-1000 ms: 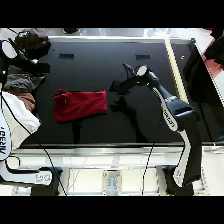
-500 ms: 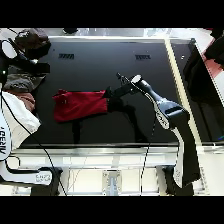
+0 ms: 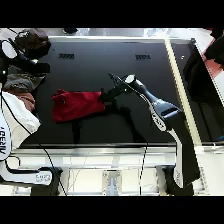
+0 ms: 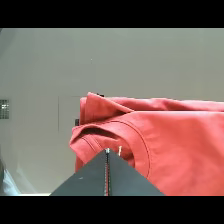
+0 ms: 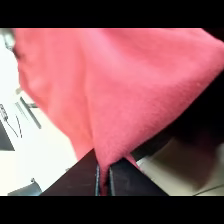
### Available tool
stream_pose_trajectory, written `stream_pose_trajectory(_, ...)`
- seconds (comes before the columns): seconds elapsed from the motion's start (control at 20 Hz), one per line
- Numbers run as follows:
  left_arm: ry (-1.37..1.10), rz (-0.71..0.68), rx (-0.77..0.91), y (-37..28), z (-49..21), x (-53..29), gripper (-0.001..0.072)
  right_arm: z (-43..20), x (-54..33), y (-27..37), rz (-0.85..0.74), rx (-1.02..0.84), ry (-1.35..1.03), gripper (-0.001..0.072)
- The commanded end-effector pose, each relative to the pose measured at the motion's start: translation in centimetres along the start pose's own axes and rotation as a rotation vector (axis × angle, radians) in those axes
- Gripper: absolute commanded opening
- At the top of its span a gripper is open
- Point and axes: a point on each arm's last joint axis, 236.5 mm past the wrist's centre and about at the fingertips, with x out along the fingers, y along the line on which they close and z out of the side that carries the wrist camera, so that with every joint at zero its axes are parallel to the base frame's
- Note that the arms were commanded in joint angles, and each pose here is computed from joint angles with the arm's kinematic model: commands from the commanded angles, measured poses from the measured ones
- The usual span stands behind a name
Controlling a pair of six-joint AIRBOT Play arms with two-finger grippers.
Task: Fold the shirts.
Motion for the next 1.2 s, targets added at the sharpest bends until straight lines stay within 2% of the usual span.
stream_pose_trajectory(0.0,0.005,0.000,-0.001,0.0,-0.1,0.0,0.0012,2.3,-6.1,-0.3,-0.126,-0.110,-0.049,0.0010)
stream_pose_trajectory(0.1,0.005,0.001,0.000,0.1,-0.1,0.0,0.0012,3.1,-13.8,-3.3,-0.302,-0.092,-0.102,0.0010)
stream_pose_trajectory(0.3,0.004,0.001,0.000,0.1,-0.1,0.0,0.0012,0.6,-32.5,-9.6,-0.711,0.034,-0.227,0.0010)
stream_pose_trajectory(0.5,0.004,0.000,-0.001,0.0,-0.1,0.0,0.0012,-4.9,-48.5,-12.0,-0.911,0.206,-0.412,0.0010)
stream_pose_trajectory(0.65,0.004,0.000,-0.001,0.0,-0.1,0.0,0.0012,-11.3,-56.4,-13.8,-0.984,0.369,-0.477,0.0010)
stream_pose_trajectory(0.8,0.005,0.000,-0.001,0.0,-0.1,0.0,0.0012,-18.1,-60.3,-15.4,-0.997,0.528,-0.496,0.0010)
stream_pose_trajectory(1.1,0.004,-0.012,-0.024,-0.5,-0.1,0.0,0.0012,-29.5,-57.9,-19.5,-0.932,0.783,-0.398,0.0011)
stream_pose_trajectory(1.15,0.005,-0.016,-0.029,-0.8,-0.1,0.0,0.0012,-31.0,-56.5,-20.2,-0.898,0.819,-0.359,0.0036)
